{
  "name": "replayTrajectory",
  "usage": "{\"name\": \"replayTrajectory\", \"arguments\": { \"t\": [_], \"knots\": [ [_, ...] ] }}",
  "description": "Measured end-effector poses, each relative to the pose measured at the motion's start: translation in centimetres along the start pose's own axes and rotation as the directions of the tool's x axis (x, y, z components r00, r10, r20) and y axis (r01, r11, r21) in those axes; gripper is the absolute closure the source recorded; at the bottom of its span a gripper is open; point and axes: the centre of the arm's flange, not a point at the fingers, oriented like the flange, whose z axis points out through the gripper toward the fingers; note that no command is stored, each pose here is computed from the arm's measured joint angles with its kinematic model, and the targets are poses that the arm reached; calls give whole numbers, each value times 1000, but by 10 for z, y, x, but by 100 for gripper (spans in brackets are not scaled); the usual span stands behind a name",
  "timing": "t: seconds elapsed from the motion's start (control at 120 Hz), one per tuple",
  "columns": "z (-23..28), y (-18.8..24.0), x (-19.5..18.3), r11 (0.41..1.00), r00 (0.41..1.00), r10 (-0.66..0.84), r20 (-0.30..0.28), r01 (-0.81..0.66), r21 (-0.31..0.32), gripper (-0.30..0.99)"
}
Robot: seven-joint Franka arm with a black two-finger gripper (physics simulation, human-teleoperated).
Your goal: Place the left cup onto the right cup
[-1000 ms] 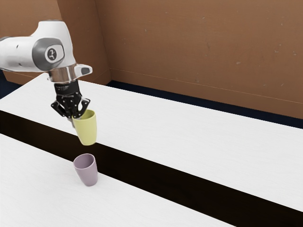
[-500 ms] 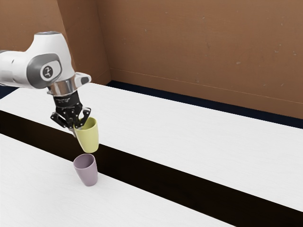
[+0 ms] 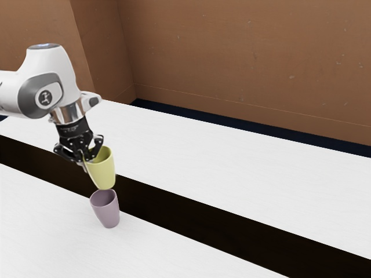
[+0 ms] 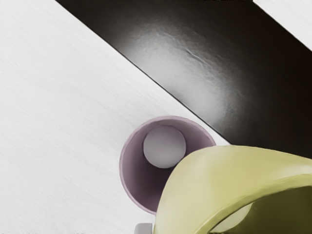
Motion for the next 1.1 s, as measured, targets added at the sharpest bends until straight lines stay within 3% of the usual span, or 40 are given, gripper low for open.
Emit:
{"name": "replayTrajectory", "arguments": {
  "t": [1.1],
  "knots": [
    [22,-19,-17,993,993,-113,41,112,25,78]
  ]
}}
